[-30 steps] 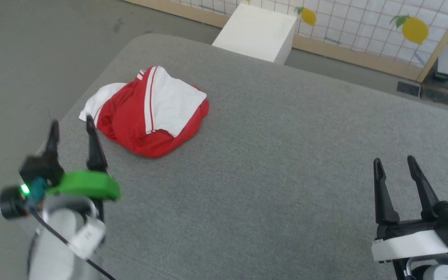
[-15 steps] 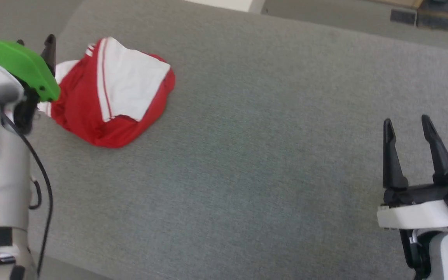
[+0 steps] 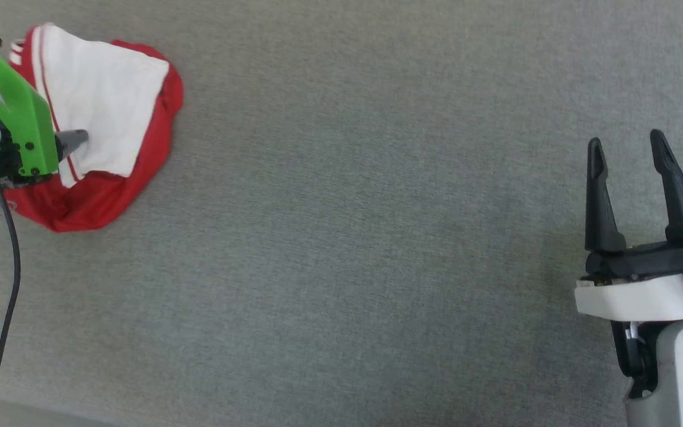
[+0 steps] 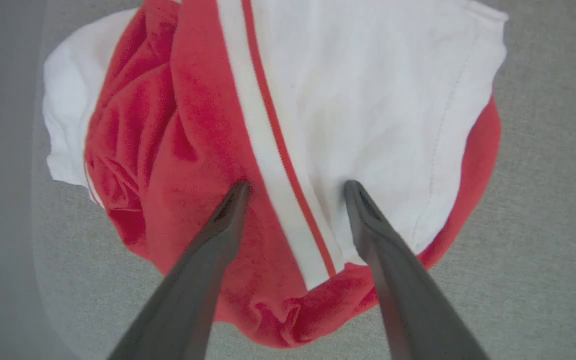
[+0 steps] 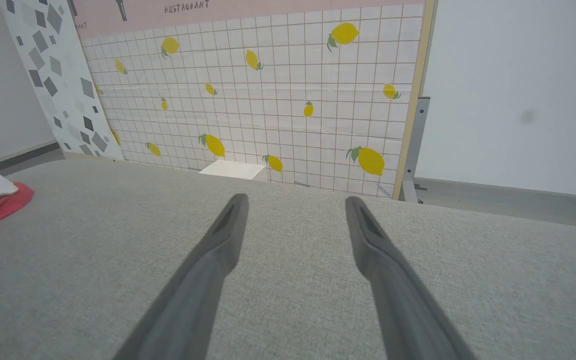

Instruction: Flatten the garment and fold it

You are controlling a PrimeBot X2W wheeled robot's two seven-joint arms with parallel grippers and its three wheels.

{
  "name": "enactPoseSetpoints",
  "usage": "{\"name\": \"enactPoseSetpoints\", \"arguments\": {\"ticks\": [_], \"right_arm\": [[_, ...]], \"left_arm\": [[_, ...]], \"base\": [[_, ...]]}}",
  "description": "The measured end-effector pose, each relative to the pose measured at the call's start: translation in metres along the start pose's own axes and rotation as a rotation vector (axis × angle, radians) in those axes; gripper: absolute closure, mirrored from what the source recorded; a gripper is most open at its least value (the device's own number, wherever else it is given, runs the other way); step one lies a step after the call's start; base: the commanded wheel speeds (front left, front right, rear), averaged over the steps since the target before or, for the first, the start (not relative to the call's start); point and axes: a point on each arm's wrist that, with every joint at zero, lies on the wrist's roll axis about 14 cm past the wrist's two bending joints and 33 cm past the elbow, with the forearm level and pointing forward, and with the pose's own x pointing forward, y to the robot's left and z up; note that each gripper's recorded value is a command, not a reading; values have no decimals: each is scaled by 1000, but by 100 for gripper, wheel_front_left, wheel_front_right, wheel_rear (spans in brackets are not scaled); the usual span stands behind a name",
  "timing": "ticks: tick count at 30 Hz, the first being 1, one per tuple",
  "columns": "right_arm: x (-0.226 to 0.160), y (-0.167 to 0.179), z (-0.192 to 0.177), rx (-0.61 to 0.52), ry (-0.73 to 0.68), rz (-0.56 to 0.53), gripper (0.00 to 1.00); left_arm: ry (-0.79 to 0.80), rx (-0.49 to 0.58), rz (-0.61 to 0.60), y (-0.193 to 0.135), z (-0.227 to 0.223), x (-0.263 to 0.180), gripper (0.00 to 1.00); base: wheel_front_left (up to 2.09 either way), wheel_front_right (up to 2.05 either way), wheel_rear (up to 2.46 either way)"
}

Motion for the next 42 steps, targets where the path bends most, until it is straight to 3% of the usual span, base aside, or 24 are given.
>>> {"name": "enactPoseSetpoints", "arguments": {"ticks": [8, 9, 20, 31, 42], "right_arm": [[0, -14, -16, -14, 33, -32, 0], [-1, -16, -17, -15, 36, -36, 0], [-5, -13, 1, -26, 9, -30, 0], [-29, 3, 33, -18, -25, -6, 0], [-51, 13, 77, -12, -115, 5, 0]], "left_arm": [[156, 51, 9, -9, -27, 38, 0], [165, 55, 12, -8, -28, 40, 100], [85, 116, 6, -12, -20, 21, 100], [-227, 298, -53, -33, 30, -72, 100], [-501, 539, -245, -124, 55, -172, 100]], "base": [[0, 0, 0], [0, 0, 0], [0, 0, 0], [0, 0, 0], [0, 0, 0]]}}
